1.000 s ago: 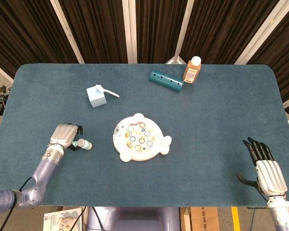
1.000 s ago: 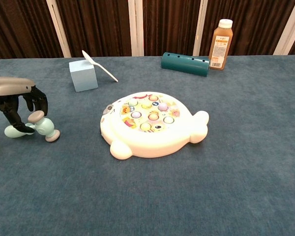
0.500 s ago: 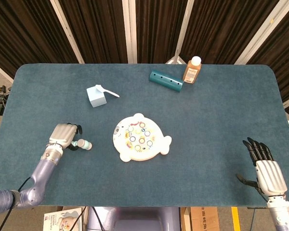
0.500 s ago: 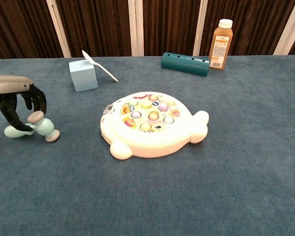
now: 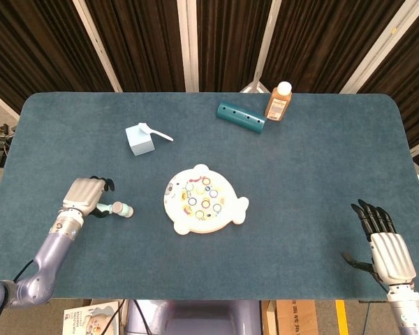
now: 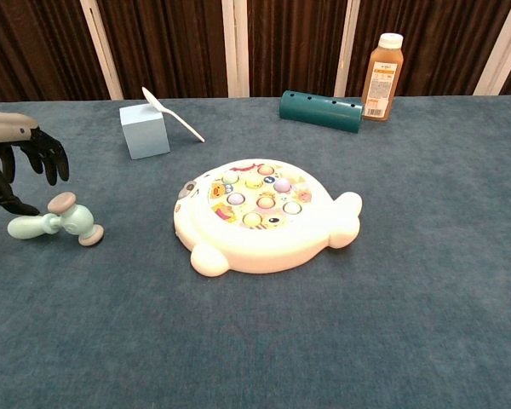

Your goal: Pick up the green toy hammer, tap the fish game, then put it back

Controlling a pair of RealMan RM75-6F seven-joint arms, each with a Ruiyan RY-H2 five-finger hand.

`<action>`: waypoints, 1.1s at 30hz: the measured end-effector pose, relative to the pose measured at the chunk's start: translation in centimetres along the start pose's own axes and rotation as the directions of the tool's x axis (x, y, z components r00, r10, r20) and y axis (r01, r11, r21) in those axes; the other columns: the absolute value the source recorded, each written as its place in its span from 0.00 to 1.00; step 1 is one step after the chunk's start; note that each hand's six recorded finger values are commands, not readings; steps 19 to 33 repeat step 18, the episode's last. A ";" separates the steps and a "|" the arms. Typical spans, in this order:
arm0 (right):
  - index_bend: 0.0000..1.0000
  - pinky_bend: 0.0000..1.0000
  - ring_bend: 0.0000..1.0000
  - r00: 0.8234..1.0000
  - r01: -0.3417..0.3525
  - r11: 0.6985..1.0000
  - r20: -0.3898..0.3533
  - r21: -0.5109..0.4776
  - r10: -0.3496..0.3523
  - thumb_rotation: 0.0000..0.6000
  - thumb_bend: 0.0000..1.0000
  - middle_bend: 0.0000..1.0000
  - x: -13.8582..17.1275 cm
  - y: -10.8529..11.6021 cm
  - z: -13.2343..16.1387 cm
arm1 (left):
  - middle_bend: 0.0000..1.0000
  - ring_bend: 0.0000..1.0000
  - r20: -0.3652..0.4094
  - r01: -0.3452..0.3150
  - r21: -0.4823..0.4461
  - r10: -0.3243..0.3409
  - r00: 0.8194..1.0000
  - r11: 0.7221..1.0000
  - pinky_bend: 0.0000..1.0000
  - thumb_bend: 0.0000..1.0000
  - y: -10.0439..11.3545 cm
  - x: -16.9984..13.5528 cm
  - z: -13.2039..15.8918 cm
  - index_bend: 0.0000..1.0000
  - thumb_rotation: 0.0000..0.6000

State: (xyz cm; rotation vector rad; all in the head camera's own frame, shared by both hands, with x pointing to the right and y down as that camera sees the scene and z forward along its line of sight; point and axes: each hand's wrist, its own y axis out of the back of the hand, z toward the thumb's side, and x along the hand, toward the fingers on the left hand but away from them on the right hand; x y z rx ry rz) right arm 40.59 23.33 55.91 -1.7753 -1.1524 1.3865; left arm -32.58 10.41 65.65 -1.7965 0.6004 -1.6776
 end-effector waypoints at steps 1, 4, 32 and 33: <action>0.00 0.00 0.00 1.000 0.000 1.000 -0.001 0.002 0.000 1.00 0.19 0.00 0.0 0.0 0.0 | 0.14 0.09 0.002 -0.010 -0.003 0.010 1.000 1.000 0.17 0.19 0.2 -0.3 -0.1 0.17 1.00; 0.00 0.00 0.00 1.000 -0.002 1.000 -0.001 0.011 0.002 1.00 0.19 0.00 0.0 0.0 0.0 | 0.02 0.00 0.012 -0.050 -0.012 0.050 0.999 0.999 0.04 0.10 0.7 -1.6 -0.4 0.04 1.00; 0.00 0.00 0.00 1.000 0.009 0.997 -0.004 0.077 -0.009 1.00 0.19 0.00 0.4 0.1 0.3 | 0.00 0.00 0.026 -0.367 -0.047 0.368 0.929 0.929 0.00 0.06 -2.0 -15.2 -5.9 0.00 1.00; 0.00 0.00 0.00 1.000 0.009 0.997 -0.004 0.077 -0.009 1.00 0.19 0.00 0.4 0.1 0.3 | 0.00 0.00 0.026 -0.367 -0.047 0.368 0.929 0.929 0.00 0.06 -2.0 -15.2 -5.9 0.00 1.00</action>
